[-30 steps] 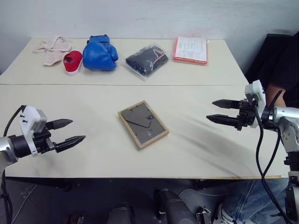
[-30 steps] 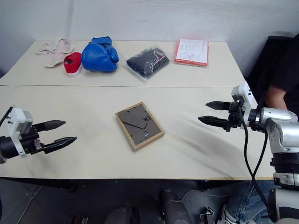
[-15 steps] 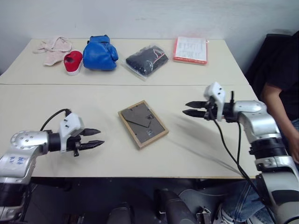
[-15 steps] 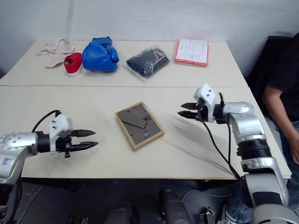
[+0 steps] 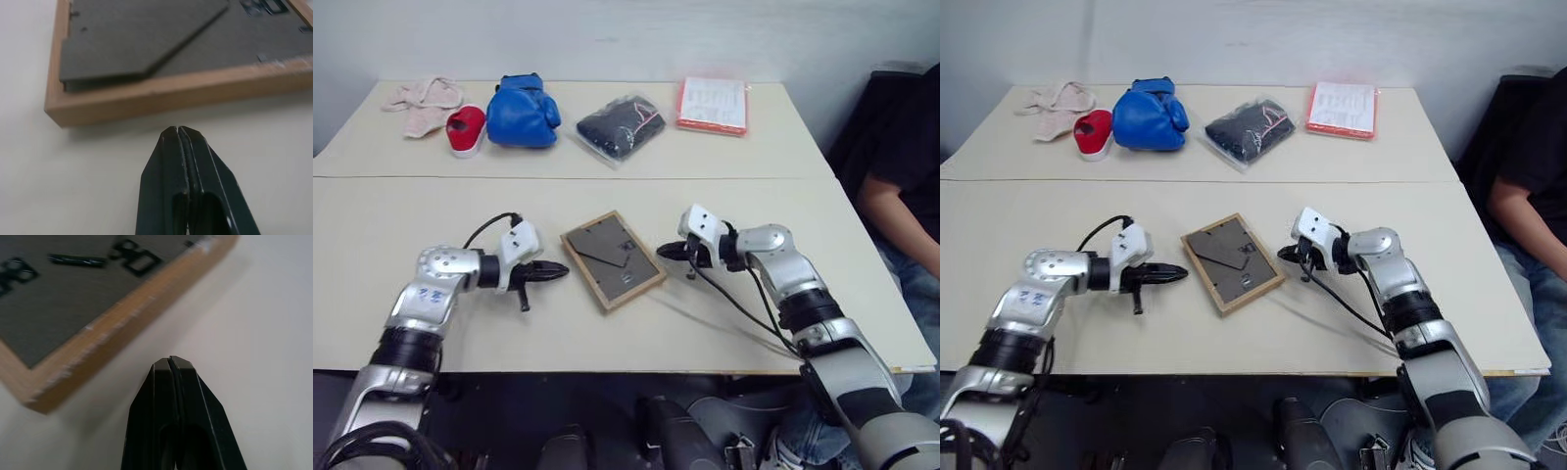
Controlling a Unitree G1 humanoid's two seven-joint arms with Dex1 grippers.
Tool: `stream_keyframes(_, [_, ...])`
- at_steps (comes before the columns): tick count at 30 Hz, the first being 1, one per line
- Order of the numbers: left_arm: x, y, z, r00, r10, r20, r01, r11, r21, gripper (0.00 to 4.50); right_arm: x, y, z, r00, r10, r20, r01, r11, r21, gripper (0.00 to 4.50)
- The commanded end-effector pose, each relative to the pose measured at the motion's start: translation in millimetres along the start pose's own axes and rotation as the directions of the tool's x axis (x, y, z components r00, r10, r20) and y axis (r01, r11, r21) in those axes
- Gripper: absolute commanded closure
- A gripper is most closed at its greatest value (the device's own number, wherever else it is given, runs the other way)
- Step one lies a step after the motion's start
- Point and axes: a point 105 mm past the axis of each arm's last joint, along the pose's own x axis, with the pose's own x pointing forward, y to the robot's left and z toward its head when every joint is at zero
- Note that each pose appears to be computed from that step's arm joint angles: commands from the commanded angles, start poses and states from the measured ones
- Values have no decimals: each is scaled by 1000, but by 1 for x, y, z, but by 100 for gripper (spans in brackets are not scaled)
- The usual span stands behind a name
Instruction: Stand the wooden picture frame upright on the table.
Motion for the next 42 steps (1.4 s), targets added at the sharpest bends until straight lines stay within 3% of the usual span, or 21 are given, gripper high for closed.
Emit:
stream_keyframes(1, [6,19,13,996,77,44,-78,997,15,447,-7,14,20,998,32,62,-30,999,-28,450])
stream_keyframes(6, [13,25,23,989,93,114,-86,994,-72,447,-15,31,24,997,37,71,-36,999,-15,450])
stream_keyframes(9, [7,18,8,998,50,45,-45,994,-103,447,-20,27,18,999,-2,38,3,1000,-20,450])
stream_keyframes(11, [-6,15,-8,1000,18,-20,-22,978,-209,429,-25,22,15,1000,-26,10,26,998,-49,450])
stream_keyframes(13, [-17,12,-22,997,-11,-81,-19,931,-364,389,-27,21,13,999,-29,-18,27,995,-99,450])
stream_keyframes(18, [-27,-13,-8,984,-178,21,143,709,-690,239,-26,23,11,998,-10,-69,-4,978,-209,450])
stream_keyframes(22, [-19,-15,-1,978,-193,77,180,600,-779,120,-20,23,10,997,-14,-82,-7,967,-253,450])
stream_keyframes(26, [-4,-29,-7,964,-263,40,187,564,-805,2,-14,23,13,997,-22,-80,-2,960,-281,450])
stream_keyframes(33, [35,-59,-3,920,-392,25,256,549,-796,2,-6,30,18,998,3,-69,-24,955,-295,450])
stream_keyframes(41, [55,-62,20,914,-393,102,308,506,-806,2,-4,30,18,998,-1,-66,-19,956,-292,450])
stream_keyframes(42, [54,-58,22,920,-374,117,308,505,-807,21,-5,30,18,998,-1,-66,-18,956,-292,450])
